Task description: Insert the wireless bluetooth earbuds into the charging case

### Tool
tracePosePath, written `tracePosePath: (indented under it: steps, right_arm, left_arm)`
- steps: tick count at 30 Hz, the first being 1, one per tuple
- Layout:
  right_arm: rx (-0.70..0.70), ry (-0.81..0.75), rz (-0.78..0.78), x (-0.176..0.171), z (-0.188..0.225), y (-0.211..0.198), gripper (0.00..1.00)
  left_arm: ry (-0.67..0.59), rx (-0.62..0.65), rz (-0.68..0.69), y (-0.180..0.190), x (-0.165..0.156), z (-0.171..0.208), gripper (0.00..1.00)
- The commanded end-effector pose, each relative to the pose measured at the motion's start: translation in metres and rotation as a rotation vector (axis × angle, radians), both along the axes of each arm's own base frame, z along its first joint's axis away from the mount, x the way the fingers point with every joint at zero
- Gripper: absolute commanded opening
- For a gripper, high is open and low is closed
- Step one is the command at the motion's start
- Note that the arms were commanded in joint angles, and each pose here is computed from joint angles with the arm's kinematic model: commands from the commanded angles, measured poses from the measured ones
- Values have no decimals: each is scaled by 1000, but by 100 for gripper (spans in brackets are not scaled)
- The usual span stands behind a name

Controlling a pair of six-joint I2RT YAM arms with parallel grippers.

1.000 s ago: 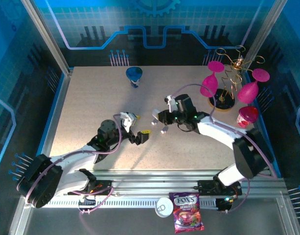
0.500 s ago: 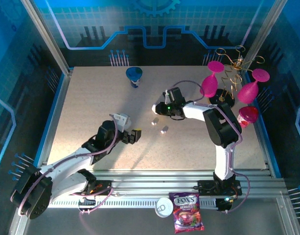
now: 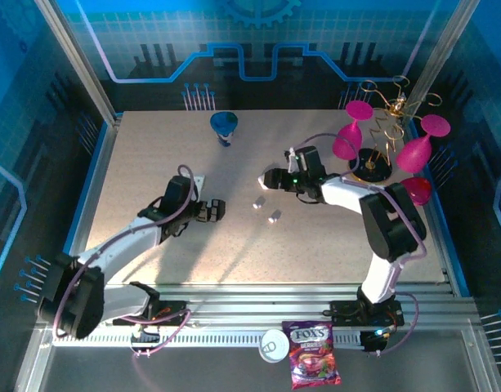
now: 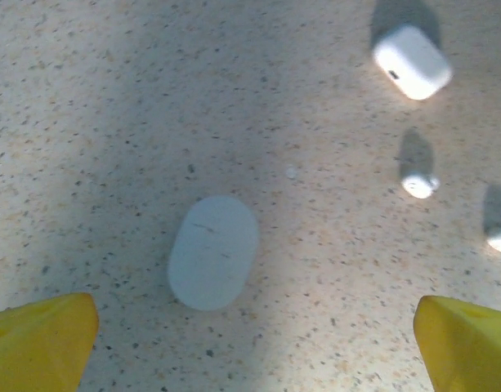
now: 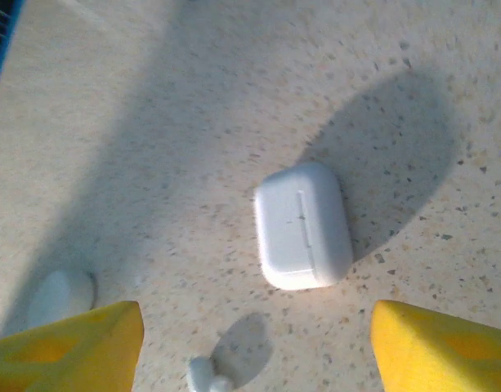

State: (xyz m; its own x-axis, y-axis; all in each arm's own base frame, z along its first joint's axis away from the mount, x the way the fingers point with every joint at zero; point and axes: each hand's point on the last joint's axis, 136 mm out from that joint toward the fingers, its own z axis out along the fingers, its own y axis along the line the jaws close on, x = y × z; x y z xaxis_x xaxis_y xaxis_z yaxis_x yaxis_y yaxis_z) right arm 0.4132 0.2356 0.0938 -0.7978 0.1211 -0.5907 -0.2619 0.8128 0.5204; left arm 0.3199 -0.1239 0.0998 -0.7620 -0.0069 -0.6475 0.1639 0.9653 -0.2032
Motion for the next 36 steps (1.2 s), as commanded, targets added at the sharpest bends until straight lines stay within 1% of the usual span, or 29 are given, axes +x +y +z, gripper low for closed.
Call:
tracePosePath:
  steps: [1, 3, 6, 8, 11, 13, 15, 19, 20, 22, 24, 29, 31, 36]
  right_arm:
    - [-12, -177, 99, -13, 34, 9, 78]
    - [-61, -221, 142, -26, 40, 12, 80]
    - [-68, -263, 171, -39, 51, 16, 80]
    - [-67, -260, 185, -51, 46, 14, 80]
    - [-60, -259, 184, -58, 46, 12, 80]
    - [-62, -254, 180, -61, 44, 10, 80]
    - [-67, -249, 168, -63, 41, 7, 80]
    - [-68, -239, 168, -66, 38, 6, 79]
    - [-68, -236, 169, -67, 36, 6, 79]
    - [-67, -234, 165, -67, 35, 5, 79]
    - [-64, -229, 166, -68, 34, 5, 79]
    - [-59, -215, 163, -69, 33, 6, 79]
    - [-58, -198, 154, -70, 32, 5, 79]
    - [-20, -137, 112, -76, 38, -2, 78]
  left_arm:
    - [153, 80, 13, 10, -6, -13, 99]
    - [212, 127, -14, 10, -5, -21, 99]
    - [274, 187, -59, 10, -4, -34, 99]
    - [302, 223, -82, 11, -3, -40, 97]
    - [333, 280, -107, 10, 1, -48, 92]
    - [362, 311, -130, 8, 1, -55, 91]
    - [390, 339, -154, 5, 1, -64, 84]
    - [453, 389, -160, 5, 2, -80, 77]
    - [459, 397, -162, 5, 3, -82, 69]
    - [464, 403, -162, 4, 3, -85, 64]
    - [457, 397, -163, 2, 4, -85, 55]
    - [431, 409, -188, -5, 4, -83, 43]
    - [408, 425, -195, -9, 4, -80, 34]
    - [342, 406, -218, -22, 2, -66, 33]
